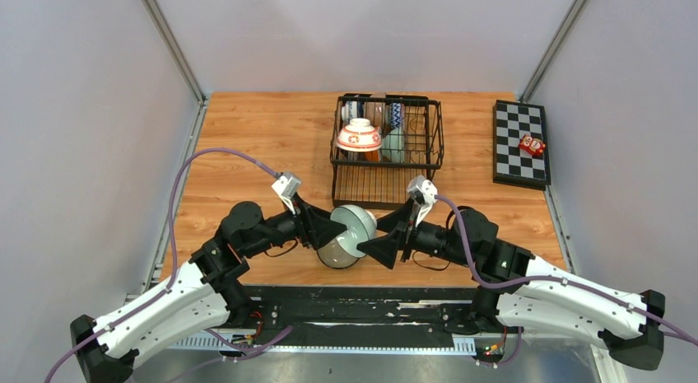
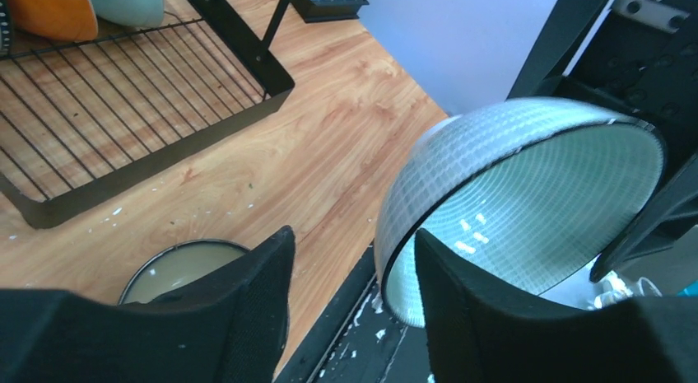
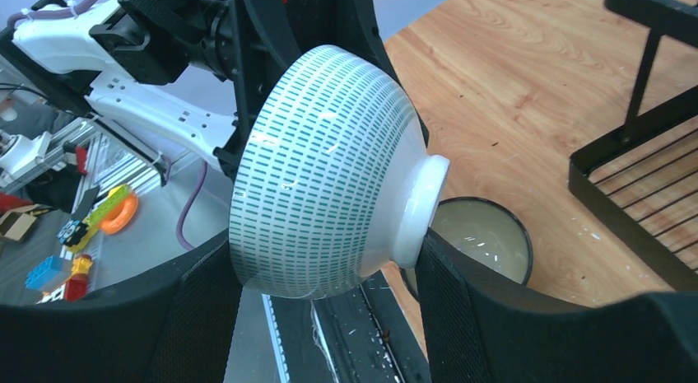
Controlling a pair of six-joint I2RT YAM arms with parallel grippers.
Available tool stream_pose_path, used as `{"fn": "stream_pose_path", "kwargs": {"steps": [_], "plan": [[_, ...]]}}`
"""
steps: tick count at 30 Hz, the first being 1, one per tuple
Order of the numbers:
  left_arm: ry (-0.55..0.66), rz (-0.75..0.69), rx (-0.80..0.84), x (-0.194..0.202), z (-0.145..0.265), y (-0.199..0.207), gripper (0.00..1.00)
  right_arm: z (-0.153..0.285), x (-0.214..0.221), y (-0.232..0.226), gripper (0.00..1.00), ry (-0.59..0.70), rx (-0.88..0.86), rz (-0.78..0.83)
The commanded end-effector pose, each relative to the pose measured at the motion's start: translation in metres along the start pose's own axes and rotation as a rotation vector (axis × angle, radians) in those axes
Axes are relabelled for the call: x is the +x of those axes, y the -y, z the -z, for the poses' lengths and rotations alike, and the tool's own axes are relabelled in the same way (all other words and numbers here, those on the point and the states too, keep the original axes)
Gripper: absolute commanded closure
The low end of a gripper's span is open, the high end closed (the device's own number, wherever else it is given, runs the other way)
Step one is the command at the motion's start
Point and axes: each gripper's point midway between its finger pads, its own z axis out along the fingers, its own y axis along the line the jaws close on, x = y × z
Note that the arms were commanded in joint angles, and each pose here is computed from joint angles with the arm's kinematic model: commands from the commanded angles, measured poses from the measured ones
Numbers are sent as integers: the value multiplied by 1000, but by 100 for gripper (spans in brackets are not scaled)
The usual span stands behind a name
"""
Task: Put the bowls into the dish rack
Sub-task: Turn the bowl upside down on the dish rack.
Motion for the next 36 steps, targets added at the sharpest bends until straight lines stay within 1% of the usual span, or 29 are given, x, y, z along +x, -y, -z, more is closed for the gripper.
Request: {"fn": "stream_pose_path", "kwargs": {"steps": [1, 5, 6, 7, 9, 10, 12, 16, 20, 23, 32, 36], "plan": [[22, -11, -31, -14, 5, 1, 38, 8, -41, -6, 98, 106, 22, 63], [42, -34, -101, -28, 14, -3, 30, 11, -49, 4, 97, 96, 88, 124], [54, -41, -118, -35, 17, -3, 28, 12, -55, 11, 97, 106, 131, 155], [61, -51, -131, -40, 20, -3, 26, 14, -52, 18, 97, 78, 167, 176], [66, -64, -157, -50, 25, -1, 21, 16, -61, 22, 98, 79, 204, 221], [49, -71, -177, -51, 28, -2, 18, 18, -66, 25, 97, 81, 226, 243], [38, -91, -211, -58, 33, -3, 17, 21, -77, 28, 98, 82, 257, 292], [24, -133, -301, -67, 44, -12, 6, 28, -97, 41, 97, 50, 363, 404], [-1, -172, -367, -68, 54, -22, 3, 37, -119, 60, 97, 7, 505, 537], [-11, -203, -392, -68, 61, -26, 2, 40, -131, 70, 98, -30, 576, 611], [-88, -281, -394, -56, 72, -30, 0, 58, -162, 109, 97, -219, 864, 836], [-135, -307, -400, -44, 74, -36, 0, 65, -171, 120, 97, -292, 946, 899]]}}
